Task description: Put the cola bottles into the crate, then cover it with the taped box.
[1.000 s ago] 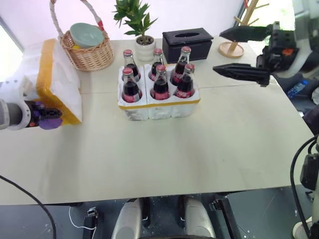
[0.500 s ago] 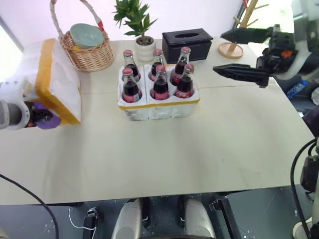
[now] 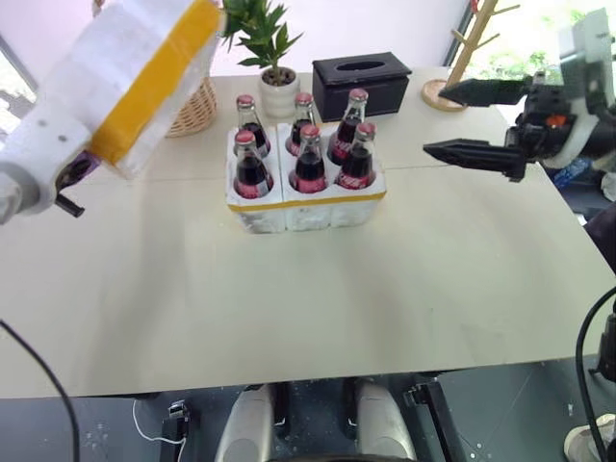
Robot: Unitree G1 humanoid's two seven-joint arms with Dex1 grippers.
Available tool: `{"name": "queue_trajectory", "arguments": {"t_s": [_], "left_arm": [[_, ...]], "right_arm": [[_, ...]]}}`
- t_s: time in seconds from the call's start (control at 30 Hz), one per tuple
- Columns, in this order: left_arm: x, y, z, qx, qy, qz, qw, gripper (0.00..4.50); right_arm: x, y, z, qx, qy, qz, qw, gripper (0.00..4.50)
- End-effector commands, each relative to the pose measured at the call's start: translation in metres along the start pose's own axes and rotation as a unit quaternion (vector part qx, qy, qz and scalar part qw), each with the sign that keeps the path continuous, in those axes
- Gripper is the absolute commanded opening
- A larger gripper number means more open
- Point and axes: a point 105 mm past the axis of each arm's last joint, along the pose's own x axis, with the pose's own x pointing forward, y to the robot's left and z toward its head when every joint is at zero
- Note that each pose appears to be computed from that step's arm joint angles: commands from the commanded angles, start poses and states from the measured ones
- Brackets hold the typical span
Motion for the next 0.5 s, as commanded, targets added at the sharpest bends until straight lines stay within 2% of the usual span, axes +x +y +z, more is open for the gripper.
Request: {"name": "queue_trajectory", "arguments": {"t_s": [0.03, 0.13, 0.27, 0.4, 0.5], "left_arm": [[-0.004, 0.021, 0.042, 0.062, -0.087, 0.064, 0.992, 0.35], [0.003, 0.021, 0.075, 0.104, -0.167, 0.075, 0.978, 0.35], [0.011, 0.01, 0.103, 0.173, -0.233, 0.059, 0.955, 0.35], [0.018, -0.003, 0.116, 0.252, -0.265, 0.04, 0.93, 0.35], [0.024, -0.016, 0.116, 0.305, -0.271, 0.024, 0.913, 0.35]], "right_arm": [[-0.008, -0.001, 0.015, -0.026, -0.017, -0.021, 0.999, 4.5], [-0.01, -0.002, 0.014, -0.024, -0.019, -0.032, 0.999, 4.5], [-0.013, -0.004, 0.013, -0.022, -0.019, -0.046, 0.999, 4.5], [-0.018, -0.005, 0.011, -0.02, -0.013, -0.058, 0.998, 4.5], [-0.022, -0.005, 0.006, -0.016, -0.003, -0.067, 0.998, 4.5]]}}
